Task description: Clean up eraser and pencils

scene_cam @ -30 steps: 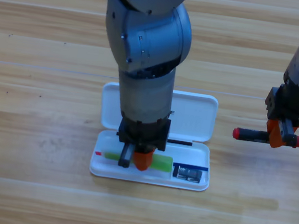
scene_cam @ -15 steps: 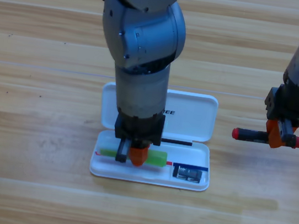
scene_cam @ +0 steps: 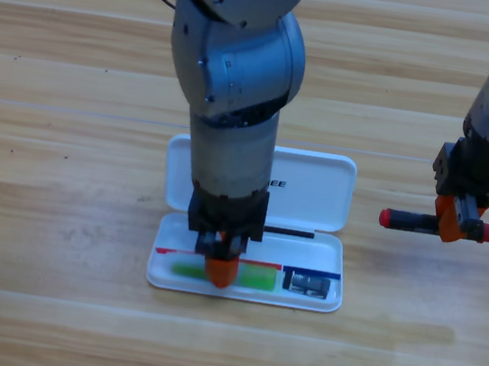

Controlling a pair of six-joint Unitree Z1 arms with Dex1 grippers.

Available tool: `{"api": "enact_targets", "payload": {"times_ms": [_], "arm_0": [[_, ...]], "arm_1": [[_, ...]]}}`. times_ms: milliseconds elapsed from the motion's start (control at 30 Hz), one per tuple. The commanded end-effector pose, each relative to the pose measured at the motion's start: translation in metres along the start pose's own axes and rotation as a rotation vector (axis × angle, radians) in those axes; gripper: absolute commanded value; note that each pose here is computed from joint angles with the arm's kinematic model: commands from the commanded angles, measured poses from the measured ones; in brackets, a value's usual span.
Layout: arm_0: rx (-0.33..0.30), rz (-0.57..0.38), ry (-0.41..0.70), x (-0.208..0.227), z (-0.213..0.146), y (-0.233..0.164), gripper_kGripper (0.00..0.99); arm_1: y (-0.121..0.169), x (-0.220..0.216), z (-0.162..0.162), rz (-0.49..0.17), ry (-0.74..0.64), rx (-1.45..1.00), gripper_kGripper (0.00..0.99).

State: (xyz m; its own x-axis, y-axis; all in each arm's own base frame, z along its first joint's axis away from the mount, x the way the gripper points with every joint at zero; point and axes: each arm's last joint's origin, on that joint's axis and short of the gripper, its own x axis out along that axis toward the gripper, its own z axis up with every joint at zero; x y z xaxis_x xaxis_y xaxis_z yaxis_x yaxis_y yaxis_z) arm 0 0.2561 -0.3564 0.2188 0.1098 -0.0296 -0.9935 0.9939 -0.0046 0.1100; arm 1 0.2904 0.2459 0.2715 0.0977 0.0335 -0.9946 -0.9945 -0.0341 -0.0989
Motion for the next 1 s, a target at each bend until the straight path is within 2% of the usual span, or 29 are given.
{"api": "enact_targets", "payload": {"times_ms": [33, 200, 333, 367, 533, 733, 867, 1000], "arm_0": [[-0.028, -0.035, 0.056, 0.027, -0.003, 0.004, 0.99], [-0.026, -0.038, 0.061, 0.023, -0.005, 0.002, 0.99], [-0.024, -0.012, 0.033, -0.015, -0.018, -0.003, 0.99], [-0.017, 0.0, 0.019, -0.029, -0.025, -0.006, 0.99], [-0.089, 0.054, -0.017, -0.091, -0.096, -0.004, 0.99], [-0.175, 0.068, -0.015, -0.111, -0.171, -0.003, 0.99], [-0.184, 0.05, -0.004, -0.105, -0.185, -0.006, 0.99], [-0.183, 0.033, -0.022, -0.098, -0.188, -0.012, 0.99]], "arm_1": [[0.008, 0.004, 0.001, 0.038, 0.003, -0.005, 0.0], [0.022, -0.009, 0.008, 0.023, -0.023, -0.021, 0.0], [0.042, -0.022, 0.024, 0.008, -0.05, -0.056, 0.0], [0.046, -0.023, 0.029, 0.007, -0.054, -0.07, 0.0], [0.062, -0.013, 0.073, 0.04, -0.035, -0.123, 0.0], [0.055, 0.018, 0.133, 0.042, 0.002, -0.139, 0.0], [0.04, 0.044, 0.161, 0.022, 0.018, -0.131, 0.0], [0.031, 0.06, 0.174, -0.005, 0.026, -0.127, 0.0]]}}
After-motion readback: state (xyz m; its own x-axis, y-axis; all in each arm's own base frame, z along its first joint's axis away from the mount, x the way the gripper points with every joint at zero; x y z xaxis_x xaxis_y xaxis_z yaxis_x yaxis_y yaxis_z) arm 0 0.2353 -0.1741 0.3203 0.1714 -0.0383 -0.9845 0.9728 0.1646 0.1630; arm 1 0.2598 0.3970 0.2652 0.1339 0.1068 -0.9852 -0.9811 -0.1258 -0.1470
